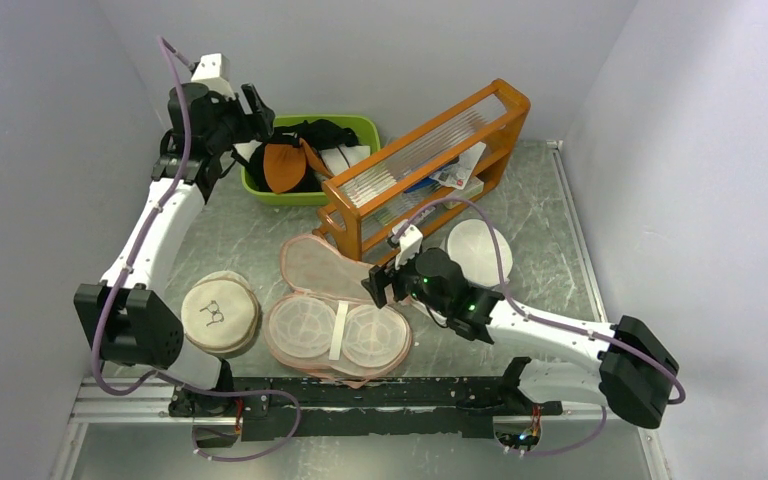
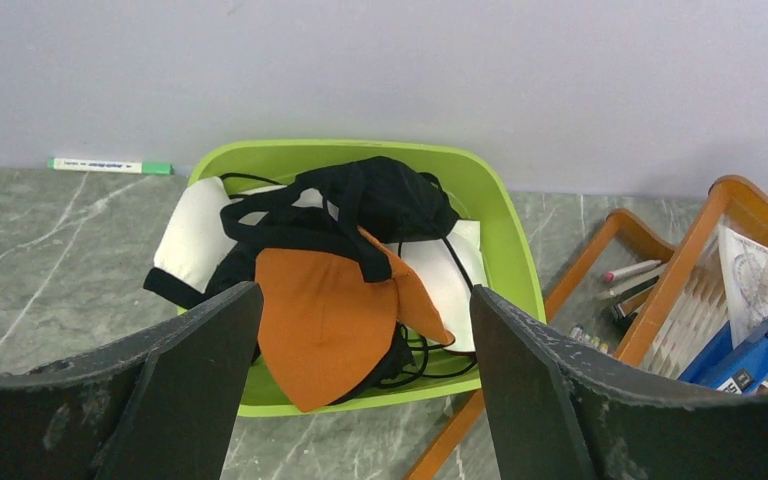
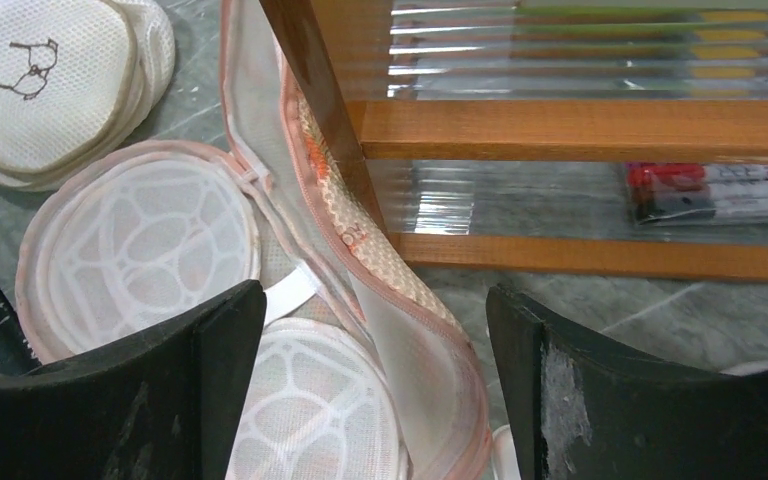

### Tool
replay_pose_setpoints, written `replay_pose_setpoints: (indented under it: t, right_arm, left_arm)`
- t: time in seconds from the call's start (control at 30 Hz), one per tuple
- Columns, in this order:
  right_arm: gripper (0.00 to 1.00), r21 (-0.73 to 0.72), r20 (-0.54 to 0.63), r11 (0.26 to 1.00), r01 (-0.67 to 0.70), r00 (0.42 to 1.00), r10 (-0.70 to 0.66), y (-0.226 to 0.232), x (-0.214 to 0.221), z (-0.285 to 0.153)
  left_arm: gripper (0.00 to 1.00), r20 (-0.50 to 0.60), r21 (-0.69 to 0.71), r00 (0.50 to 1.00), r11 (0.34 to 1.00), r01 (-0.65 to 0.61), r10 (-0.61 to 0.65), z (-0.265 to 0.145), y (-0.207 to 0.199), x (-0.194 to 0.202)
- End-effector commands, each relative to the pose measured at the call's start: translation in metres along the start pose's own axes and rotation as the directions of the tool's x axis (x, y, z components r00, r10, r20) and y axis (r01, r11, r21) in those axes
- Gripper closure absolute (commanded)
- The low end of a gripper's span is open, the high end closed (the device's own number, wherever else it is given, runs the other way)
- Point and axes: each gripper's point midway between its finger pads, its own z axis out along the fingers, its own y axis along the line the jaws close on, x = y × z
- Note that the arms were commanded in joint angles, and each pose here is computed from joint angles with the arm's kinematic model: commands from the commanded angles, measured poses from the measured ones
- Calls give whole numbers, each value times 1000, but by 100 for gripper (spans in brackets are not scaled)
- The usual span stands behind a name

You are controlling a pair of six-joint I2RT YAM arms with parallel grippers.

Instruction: Unzip the laundry bag and remove the bra

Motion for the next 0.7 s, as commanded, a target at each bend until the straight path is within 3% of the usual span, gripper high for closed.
replay_pose_setpoints:
  t: [0.0, 0.17, 0.43, 0.57, 0.67]
  right_arm:
    - [21, -93, 15, 996, 9, 1000, -8, 12, -11, 8]
    - [39, -134, 7, 991, -2, 1000, 3, 18, -7, 14]
    - [85, -260, -47, 962, -79, 996, 69, 44, -6, 10]
    - [97, -352, -75, 925, -147, 989, 129, 66, 4, -2]
    - [99, -404, -123, 894, -195, 980, 158, 80, 18, -9]
  left_arm:
    - [13, 78, 37, 997, 999, 1, -3, -15, -4, -30]
    - [15, 70, 60, 997, 998, 34, -38, -14, 1, -31]
    - [18, 57, 84, 994, 993, 83, -88, -9, 15, -29]
    - [19, 46, 112, 989, 985, 132, -138, -11, 13, -32]
    - [19, 72, 99, 989, 988, 121, -128, -15, 15, -38]
